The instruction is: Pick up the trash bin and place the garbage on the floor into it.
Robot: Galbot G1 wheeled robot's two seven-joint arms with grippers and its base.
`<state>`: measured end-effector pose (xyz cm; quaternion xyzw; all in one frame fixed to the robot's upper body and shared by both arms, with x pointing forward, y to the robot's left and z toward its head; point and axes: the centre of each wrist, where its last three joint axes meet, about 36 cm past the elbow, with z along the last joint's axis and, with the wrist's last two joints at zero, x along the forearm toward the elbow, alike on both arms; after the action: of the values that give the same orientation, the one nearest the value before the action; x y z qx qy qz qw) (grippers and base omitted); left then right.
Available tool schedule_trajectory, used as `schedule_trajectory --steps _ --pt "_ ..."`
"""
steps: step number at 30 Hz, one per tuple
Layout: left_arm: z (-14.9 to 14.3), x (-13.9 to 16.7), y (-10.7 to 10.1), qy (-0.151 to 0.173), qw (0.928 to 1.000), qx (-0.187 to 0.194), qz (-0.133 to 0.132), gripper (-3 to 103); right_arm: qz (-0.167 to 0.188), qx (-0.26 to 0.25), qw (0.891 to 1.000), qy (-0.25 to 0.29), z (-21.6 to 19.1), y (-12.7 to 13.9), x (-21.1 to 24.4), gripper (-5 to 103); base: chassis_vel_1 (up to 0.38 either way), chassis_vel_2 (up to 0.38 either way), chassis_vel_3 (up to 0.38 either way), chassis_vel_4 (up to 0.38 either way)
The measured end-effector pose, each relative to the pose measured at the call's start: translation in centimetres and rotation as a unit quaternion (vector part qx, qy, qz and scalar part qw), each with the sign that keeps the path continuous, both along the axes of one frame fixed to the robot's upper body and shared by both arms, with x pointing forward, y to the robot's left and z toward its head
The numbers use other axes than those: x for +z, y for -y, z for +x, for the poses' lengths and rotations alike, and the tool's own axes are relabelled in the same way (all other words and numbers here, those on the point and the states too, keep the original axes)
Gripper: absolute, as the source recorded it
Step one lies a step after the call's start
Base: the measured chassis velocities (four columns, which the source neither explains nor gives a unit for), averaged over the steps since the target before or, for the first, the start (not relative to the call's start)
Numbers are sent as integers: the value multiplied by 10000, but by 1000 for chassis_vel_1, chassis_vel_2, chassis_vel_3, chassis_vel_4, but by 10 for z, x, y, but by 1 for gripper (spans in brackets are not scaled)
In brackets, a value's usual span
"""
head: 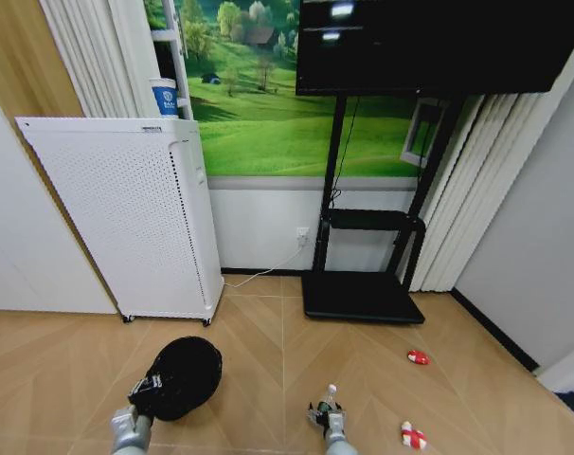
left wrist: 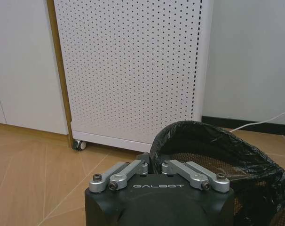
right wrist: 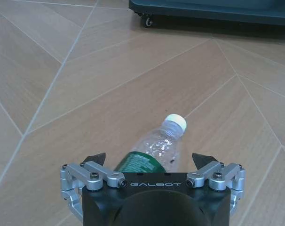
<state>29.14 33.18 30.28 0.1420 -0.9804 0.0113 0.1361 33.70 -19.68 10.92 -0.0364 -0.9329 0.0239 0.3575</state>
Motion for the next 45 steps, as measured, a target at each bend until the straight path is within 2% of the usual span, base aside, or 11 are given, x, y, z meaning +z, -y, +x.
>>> schedule_trajectory --steps 5,8,14,17,24,31,34,36,40,43,45 --pt "1 -1 0 8 10000 -13 -1 7 14 44 10000 -36 -9 3 -10 103 0 0 0 0" --pt "2 0 1 33 10000 -23 -11 7 45 33 10000 -56 -12 0 -17 98 0 0 0 0" --pt "3 1 -1 43 10000 -78 13 7 104 -10 9999 12 -7 1 -20 79 0 0 0 0" --pt "6 -1 -2 21 9999 -109 32 7 116 -18 9999 81 -4 8 -15 62 0 0 0 0" --pt "16 -4 4 -19 9999 -138 -34 7 130 -96 9996 228 0 17 -5 37 0 0 0 0" --pt "37 2 3 -42 9998 -169 -3 7 70 -16 9978 664 8 35 17 25 0 0 0 0" --pt "54 6 -1 -15 9999 -129 18 7 170 202 9939 1069 16 37 43 25 0 0 0 0" --pt "74 10 -2 33 10000 -83 17 7 379 526 9848 1614 30 28 82 25 0 0 0 0" --pt "89 13 0 65 9999 -77 3 7 594 703 9761 1971 37 16 117 25 0 0 0 0" --pt "108 16 10 83 9999 -102 -27 7 824 1142 9585 2477 34 2 156 25 0 0 0 0" --pt "111 15 14 70 9999 -128 -30 7 944 1248 9534 2579 30 -5 168 25 0 0 0 0"
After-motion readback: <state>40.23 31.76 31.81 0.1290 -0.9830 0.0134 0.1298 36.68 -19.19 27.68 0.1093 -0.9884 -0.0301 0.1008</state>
